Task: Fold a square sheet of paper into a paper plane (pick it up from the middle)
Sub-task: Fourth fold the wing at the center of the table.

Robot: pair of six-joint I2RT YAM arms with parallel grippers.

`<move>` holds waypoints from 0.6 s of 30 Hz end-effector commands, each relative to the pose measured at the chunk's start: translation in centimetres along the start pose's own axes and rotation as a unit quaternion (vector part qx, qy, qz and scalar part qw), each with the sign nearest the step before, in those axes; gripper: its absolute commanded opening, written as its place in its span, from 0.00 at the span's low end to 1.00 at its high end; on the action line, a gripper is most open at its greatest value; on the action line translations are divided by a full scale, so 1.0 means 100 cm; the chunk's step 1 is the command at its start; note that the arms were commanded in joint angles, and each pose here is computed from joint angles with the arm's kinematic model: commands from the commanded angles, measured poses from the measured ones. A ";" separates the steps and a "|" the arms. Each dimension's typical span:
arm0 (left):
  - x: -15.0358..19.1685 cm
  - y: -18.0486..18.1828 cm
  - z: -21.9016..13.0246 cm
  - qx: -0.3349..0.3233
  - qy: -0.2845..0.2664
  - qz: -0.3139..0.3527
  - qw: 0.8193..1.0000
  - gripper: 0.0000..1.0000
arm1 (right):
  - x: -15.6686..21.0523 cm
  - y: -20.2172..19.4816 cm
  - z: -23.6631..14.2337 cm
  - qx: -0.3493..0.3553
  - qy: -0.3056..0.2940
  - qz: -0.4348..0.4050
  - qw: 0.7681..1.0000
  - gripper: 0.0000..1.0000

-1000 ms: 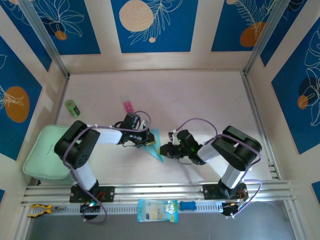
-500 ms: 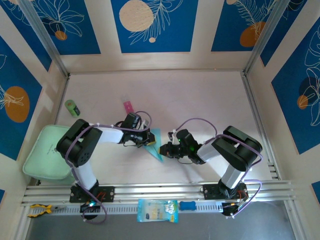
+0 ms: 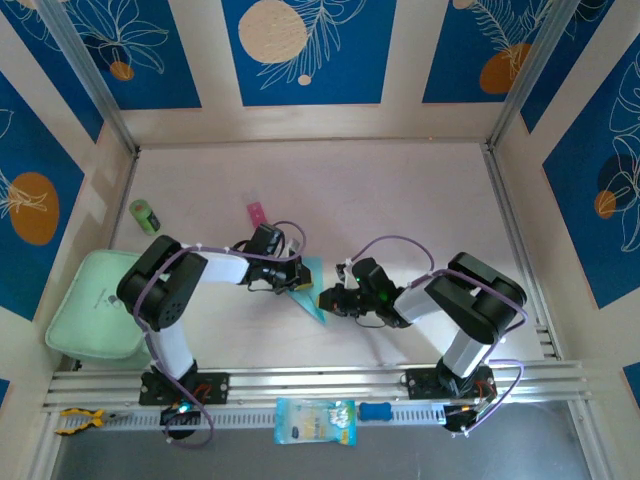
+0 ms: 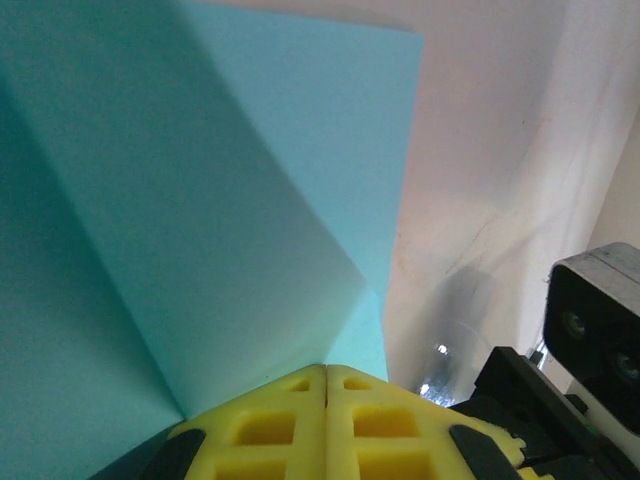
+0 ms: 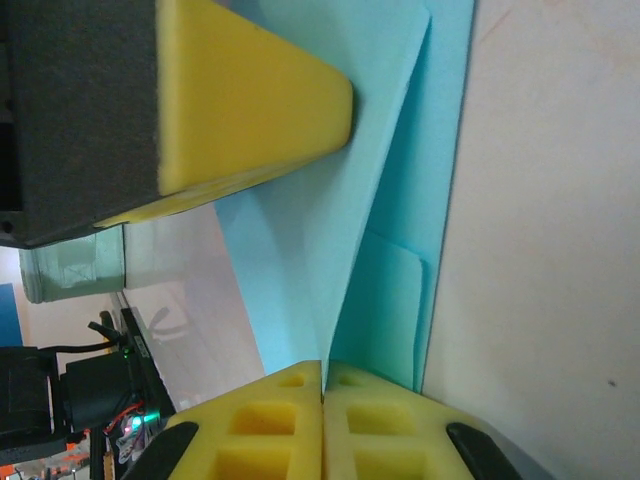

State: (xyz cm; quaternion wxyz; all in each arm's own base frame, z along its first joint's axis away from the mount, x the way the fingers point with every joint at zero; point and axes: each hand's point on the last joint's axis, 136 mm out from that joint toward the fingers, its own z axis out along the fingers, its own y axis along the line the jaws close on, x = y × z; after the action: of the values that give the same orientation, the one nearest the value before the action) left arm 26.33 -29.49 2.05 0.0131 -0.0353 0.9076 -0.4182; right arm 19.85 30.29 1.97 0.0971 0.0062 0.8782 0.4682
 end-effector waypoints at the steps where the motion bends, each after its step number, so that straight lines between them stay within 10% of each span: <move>1: 0.008 0.010 0.006 -0.017 0.020 -0.001 1.000 0.03 | 0.020 -0.028 -0.002 0.062 0.032 0.022 0.997 0.09; 18: 0.010 0.015 0.007 -0.026 0.024 0.001 0.999 0.03 | 0.044 -0.026 -0.009 0.078 0.064 0.031 0.994 0.10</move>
State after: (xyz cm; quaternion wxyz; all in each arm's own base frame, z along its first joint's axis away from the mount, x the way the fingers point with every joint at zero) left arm 26.29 -29.54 2.00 0.0141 -0.0233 0.9085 -0.4171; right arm 18.17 29.80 1.82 0.0761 0.0037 0.8964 0.4367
